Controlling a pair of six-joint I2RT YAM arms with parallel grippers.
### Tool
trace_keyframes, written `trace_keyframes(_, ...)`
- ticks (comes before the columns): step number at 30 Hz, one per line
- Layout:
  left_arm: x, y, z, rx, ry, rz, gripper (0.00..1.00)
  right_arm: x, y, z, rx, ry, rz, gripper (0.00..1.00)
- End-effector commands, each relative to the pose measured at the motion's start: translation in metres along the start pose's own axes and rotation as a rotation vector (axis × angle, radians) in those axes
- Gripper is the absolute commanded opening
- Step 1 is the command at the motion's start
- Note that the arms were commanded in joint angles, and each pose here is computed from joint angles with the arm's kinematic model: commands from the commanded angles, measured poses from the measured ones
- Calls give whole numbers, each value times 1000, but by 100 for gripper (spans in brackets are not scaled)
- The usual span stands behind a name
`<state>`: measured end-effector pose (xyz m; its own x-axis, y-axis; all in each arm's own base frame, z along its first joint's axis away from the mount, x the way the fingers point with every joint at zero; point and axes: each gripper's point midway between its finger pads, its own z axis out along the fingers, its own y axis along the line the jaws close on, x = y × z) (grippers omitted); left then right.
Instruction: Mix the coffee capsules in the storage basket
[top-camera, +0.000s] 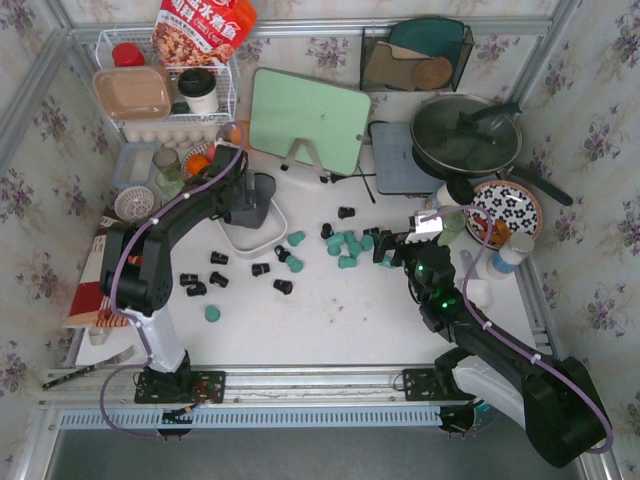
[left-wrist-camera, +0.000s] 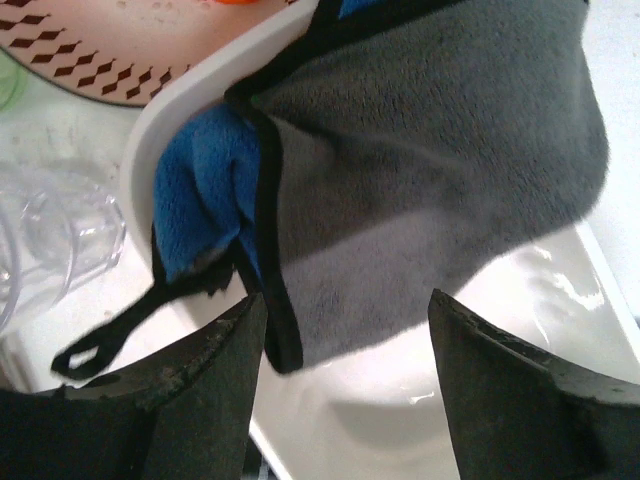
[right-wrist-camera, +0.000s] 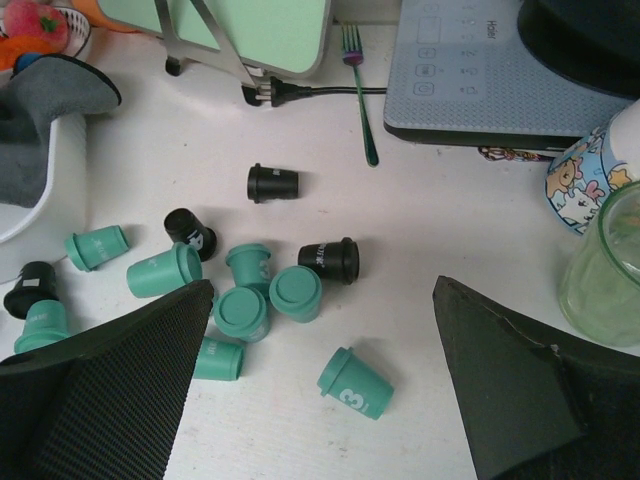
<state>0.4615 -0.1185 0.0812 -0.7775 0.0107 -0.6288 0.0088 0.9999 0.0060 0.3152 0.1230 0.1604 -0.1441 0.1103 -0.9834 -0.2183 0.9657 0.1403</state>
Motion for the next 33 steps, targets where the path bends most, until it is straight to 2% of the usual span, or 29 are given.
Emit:
trace_keyframes(1,10,-3,8,0,69,-2,65,-10,10,1,-44,-28,25,100)
trace_keyframes(11,29,18,18,-108,123,1,63,-6,12,3,-54,-11,26,100)
trace_keyframes(19,40,6,35,-62,179,-4,64,-3,11,4,-51,-3,24,100)
trace_keyframes(24,48,3,49,-59,202,-12,56,-1,9,5,-40,5,21,100)
trace_keyframes(28,45,3,49,-59,188,-15,20,1,8,6,-32,11,19,100)
trace_keyframes(29,43,3,47,-60,176,-18,13,1,8,6,-30,12,19,100)
trace_keyframes(33,21,-2,28,-23,92,-42,0,4,5,7,-15,17,15,100)
